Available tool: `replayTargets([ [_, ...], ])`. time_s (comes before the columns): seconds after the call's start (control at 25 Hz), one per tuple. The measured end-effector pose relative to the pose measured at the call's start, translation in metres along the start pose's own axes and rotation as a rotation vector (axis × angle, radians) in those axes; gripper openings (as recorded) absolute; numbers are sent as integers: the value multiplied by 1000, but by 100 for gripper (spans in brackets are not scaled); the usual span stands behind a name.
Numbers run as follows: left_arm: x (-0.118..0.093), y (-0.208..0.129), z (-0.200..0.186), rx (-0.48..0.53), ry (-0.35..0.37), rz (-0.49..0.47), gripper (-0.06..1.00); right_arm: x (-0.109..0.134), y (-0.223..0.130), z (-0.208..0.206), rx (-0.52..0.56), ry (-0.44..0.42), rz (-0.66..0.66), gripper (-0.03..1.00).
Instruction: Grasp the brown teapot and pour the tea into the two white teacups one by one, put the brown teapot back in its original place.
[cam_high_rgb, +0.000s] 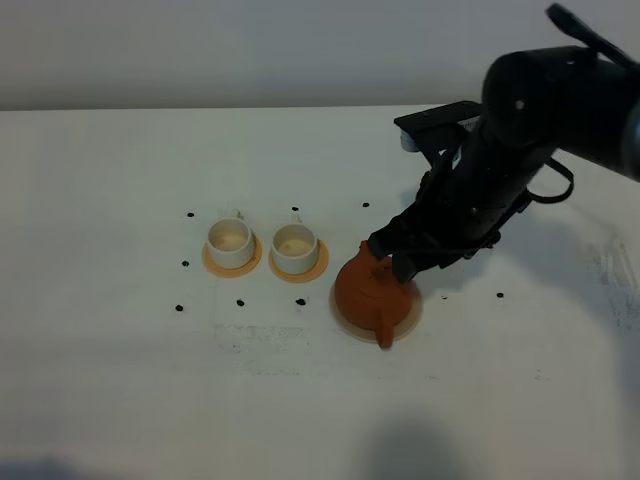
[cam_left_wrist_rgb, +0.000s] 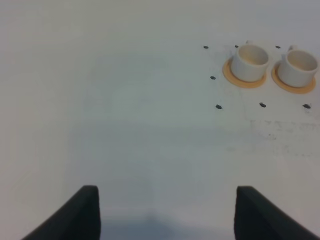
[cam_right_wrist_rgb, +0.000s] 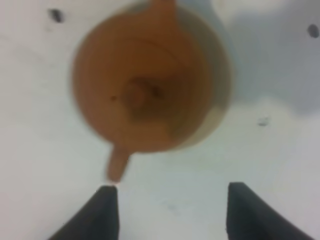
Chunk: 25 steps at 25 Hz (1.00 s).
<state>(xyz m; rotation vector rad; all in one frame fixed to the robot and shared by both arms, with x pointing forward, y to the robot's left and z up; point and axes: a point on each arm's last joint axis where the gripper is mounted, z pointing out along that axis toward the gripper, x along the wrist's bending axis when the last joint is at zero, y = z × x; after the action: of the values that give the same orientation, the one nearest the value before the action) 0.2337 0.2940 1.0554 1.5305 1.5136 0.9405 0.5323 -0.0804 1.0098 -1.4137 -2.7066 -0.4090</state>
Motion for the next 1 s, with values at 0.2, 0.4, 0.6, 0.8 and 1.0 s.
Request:
replayTargets([
  [0.2,0,0,0,0,0,0,59,19,-27,-14,-153,55,33,46],
  [0.4,0,0,0,0,0,0,59,24,-42,-3,-227,57,107,46],
  [0.6,0,0,0,0,0,0,59,19,-35,23,-220,46,217,46],
  [0.8,0,0,0,0,1,1,59,16,-22,42,-151,25,250,46],
  [1.0,5,0,0,4,56,31,59,14,-18,45,-68,-18,239,46],
])
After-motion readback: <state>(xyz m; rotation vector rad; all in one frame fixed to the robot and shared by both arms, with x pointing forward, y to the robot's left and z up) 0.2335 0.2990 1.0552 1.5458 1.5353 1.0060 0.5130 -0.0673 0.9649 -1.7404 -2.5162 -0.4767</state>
